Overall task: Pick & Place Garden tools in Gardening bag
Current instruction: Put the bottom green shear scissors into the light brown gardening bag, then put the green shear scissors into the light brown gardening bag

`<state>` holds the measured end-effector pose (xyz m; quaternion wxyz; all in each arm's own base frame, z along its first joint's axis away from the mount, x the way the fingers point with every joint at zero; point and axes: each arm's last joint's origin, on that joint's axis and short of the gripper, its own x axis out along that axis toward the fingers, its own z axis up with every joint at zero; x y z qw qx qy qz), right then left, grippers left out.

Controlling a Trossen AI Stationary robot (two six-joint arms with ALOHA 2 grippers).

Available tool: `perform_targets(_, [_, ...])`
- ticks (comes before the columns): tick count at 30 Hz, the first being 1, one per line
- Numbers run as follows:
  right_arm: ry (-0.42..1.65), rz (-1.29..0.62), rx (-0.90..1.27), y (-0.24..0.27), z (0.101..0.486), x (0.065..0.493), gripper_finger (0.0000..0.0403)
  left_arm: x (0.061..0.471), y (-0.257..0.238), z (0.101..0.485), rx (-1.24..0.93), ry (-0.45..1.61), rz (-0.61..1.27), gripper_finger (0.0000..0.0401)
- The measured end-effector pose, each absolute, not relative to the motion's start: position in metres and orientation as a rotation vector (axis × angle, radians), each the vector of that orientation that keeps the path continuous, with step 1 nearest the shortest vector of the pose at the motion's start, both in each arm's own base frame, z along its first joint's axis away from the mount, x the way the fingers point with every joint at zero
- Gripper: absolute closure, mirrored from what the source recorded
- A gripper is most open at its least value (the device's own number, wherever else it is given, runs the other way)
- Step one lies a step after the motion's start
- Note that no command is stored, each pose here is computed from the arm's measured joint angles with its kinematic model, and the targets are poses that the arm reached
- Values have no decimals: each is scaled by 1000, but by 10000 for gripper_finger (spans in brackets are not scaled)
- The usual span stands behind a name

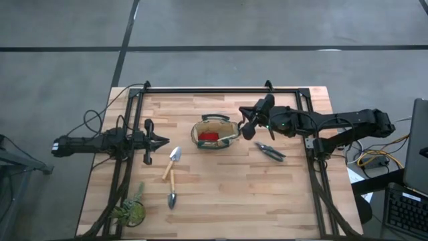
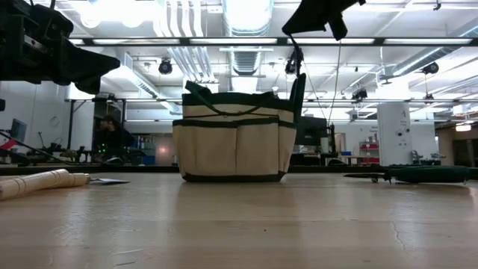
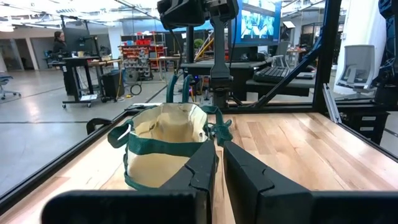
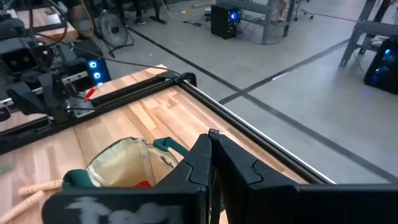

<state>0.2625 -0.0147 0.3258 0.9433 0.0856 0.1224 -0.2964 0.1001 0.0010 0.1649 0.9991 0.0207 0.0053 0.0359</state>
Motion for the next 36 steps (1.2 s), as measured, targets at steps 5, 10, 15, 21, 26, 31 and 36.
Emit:
perform_targets(5, [245,-576,182,-14,329,263,370,100,1,165,41,11,72,364])
perform_targets(10, [241,-545,190,-13,332,263,339,100,1,165,42,11,72,364])
perform_targets(15, [245,-508,203,-12,335,263,302,100,1,165,41,11,72,364])
perform_targets(21, [263,-483,202,-8,340,259,264,100,1,165,42,11,72,364])
perform_targets(26, [288,-443,183,2,347,250,246,100,1,165,42,11,72,364])
perform_targets(31, [351,-422,181,11,344,239,241,100,1,165,41,11,72,364])
perform_targets(36, [441,-424,204,17,335,233,247,100,1,165,41,11,72,364])
